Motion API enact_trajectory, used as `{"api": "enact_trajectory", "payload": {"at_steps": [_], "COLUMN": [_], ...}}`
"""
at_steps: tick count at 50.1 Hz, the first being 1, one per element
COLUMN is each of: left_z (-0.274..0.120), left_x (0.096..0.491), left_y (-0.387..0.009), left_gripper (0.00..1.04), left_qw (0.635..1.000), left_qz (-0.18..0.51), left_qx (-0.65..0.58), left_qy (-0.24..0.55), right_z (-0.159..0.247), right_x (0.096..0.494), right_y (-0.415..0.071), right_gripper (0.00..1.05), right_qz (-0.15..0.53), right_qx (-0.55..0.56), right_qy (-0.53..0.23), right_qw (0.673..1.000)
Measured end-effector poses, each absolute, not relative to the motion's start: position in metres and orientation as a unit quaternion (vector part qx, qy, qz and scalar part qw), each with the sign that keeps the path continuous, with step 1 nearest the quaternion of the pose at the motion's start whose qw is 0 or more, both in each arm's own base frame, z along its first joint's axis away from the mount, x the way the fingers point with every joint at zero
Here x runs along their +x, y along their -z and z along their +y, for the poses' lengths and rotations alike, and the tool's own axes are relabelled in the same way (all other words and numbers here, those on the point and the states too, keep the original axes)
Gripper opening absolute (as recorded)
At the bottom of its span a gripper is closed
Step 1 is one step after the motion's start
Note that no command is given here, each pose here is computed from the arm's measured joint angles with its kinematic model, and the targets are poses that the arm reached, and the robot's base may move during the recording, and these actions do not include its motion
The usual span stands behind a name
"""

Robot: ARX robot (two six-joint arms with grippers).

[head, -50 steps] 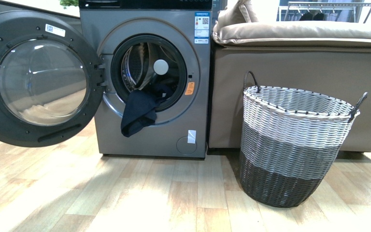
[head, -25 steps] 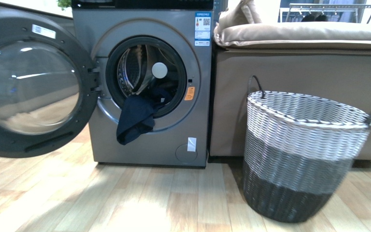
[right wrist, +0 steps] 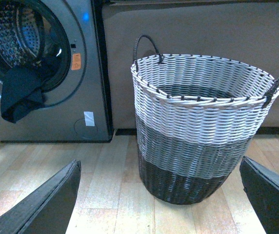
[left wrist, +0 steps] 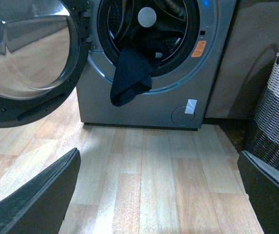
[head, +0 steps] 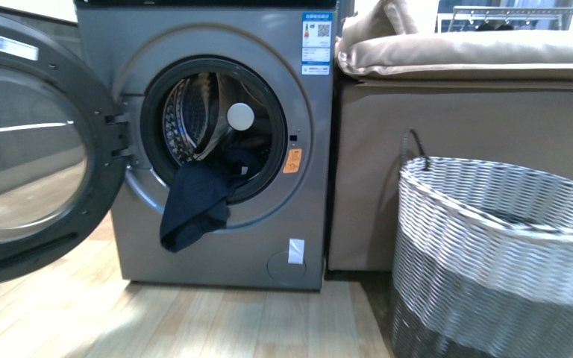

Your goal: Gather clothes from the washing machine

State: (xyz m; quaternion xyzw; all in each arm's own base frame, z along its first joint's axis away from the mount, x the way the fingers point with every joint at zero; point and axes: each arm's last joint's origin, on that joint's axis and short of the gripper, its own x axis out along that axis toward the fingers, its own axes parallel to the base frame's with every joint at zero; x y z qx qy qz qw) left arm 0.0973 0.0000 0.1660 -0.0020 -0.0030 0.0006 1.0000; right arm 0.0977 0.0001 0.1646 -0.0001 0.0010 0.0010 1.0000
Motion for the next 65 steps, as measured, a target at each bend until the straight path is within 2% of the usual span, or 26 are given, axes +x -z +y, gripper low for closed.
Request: {"api": "enact_trajectory", "payload": {"at_steps": [65], "left_z": [0.0], "left_x": [0.0973], "left_y": [-0.1659], "left_gripper": [0.98], "left_qw": [1.0], "left_qz": [-0.002], "left_qx": [-0.002], "left_qy": [0.0], "right_z": [0.0], "right_x": [0.0976], "right_y": [-0.1647], "right_gripper": [0.97], "right_qz": [0.001], "right_qx": [0.0], "right_qy": [0.0], "right_qw": [1.0]}}
